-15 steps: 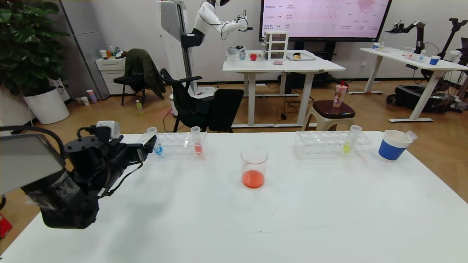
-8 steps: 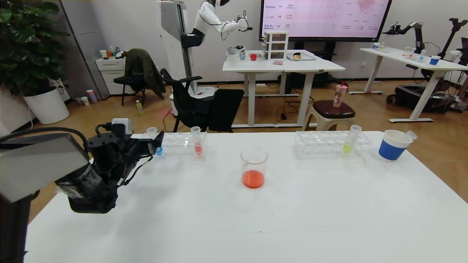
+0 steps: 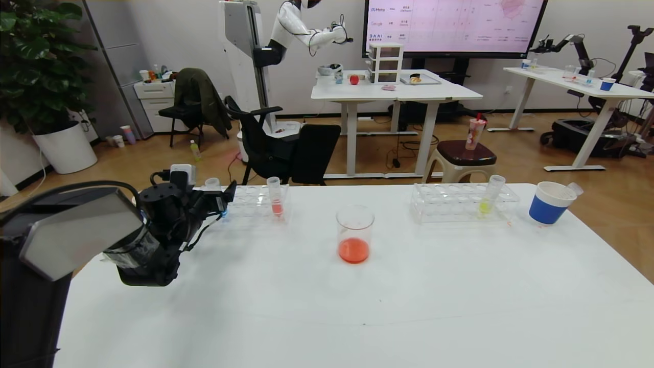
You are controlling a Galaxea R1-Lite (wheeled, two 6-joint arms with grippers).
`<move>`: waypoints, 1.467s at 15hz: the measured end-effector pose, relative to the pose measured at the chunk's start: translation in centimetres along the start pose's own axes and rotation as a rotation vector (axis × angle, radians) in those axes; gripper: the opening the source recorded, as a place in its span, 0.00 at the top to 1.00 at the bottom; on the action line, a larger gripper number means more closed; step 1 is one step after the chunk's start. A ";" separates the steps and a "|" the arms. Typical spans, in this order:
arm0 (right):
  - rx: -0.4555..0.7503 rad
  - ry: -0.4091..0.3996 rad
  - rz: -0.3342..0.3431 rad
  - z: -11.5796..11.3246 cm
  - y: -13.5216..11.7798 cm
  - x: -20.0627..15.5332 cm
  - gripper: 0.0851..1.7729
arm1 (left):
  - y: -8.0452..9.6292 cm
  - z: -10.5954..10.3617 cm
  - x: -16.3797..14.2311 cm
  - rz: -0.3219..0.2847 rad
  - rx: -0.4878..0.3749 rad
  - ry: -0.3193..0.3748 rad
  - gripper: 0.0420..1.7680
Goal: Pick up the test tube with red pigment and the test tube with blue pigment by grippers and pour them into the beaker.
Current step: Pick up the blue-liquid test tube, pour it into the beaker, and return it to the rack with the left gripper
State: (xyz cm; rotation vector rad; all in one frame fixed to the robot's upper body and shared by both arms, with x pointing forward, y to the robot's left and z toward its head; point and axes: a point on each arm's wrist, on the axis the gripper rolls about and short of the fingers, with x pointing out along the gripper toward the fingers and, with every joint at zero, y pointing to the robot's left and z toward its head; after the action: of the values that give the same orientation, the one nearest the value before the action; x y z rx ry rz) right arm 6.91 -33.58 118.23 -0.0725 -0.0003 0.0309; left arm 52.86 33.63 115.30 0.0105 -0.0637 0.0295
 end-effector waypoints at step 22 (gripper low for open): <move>0.000 0.000 0.000 0.0 0.0 0.0 0.02 | -2.3 12.8 0.5 -0.063 0.008 -0.067 0.72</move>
State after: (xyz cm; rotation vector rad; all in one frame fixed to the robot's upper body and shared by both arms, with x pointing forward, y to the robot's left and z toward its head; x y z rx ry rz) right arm 6.91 -33.58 118.23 -0.0730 -0.0003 0.0309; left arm 52.57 31.21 128.11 0.0217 -0.1302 -0.0334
